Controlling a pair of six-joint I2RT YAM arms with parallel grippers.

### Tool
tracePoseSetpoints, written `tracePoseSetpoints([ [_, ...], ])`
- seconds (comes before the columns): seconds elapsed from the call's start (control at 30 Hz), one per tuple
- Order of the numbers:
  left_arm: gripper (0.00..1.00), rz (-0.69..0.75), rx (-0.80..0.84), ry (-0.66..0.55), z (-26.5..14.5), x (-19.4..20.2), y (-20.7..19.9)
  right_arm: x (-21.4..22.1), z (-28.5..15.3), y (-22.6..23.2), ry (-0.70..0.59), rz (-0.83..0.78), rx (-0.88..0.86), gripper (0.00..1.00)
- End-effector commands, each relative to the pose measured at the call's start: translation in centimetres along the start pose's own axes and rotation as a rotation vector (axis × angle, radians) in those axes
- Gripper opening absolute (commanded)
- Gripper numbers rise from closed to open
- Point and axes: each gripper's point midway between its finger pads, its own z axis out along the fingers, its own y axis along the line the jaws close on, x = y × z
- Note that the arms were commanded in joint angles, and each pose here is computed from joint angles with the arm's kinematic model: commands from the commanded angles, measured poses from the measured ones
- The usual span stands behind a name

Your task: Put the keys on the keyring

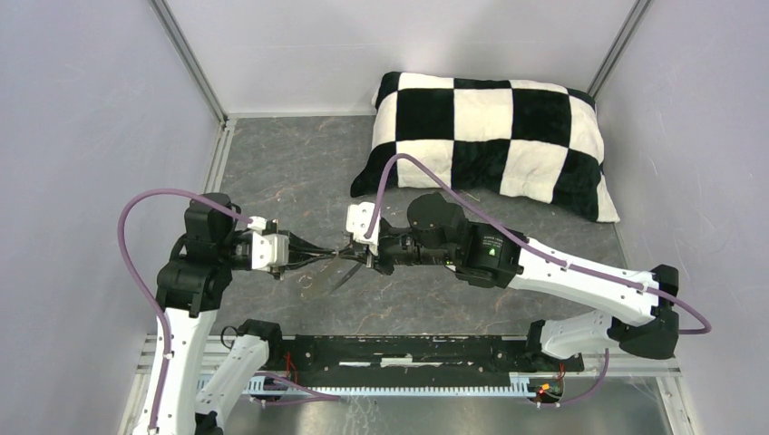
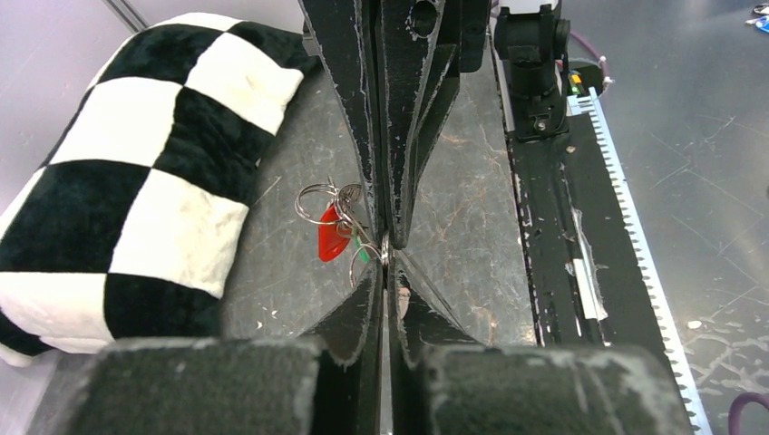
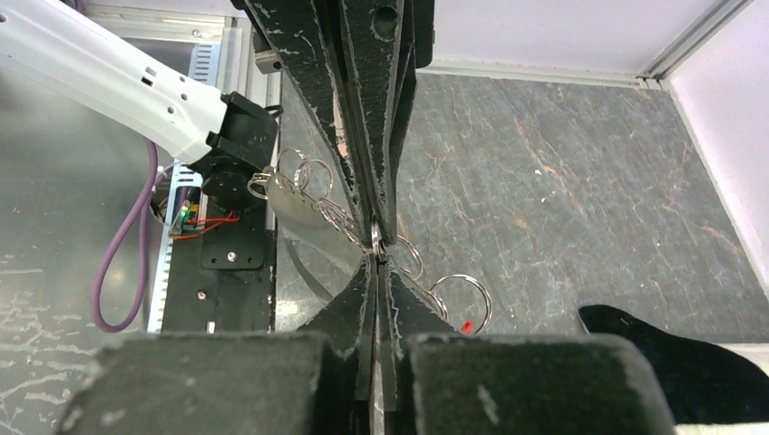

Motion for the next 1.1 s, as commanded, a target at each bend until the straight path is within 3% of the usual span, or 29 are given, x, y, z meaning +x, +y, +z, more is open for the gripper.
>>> tracePoseSetpoints([
  [0.0,0.12,-0.031,0.004,-0.009,0.1,0.3,-0.5,-2.6,0.1,-1.2,-0.065,-0.014,0.06,0.0],
  [0.13,0.36,-0.018,-0.068,0.081,-0.2,3.0,0.3,-1.4,0.2,-1.5,0.02,-0.036,0.086,0.0],
  [0.37,0.4,-0.009,-0.053,0.157,-0.6,4.7,-0.1,1.1,0.6,-1.9,0.16,-0.063,0.144,0.0],
  [0.47,0.38,-0.016,-0.048,0.171,-0.7,5.2,-0.2,1.1,0.8,-1.7,0.163,-0.073,0.145,0.0],
  [0.63,0.23,-0.036,-0.055,0.175,-0.7,5.3,-0.3,0.8,0.7,-1.5,0.107,-0.058,0.161,0.0],
  [1.07,0.11,-0.178,-0.012,0.11,-0.3,3.2,-0.7,-2.1,-1.9,-0.3,-0.327,0.102,0.189,0.01],
])
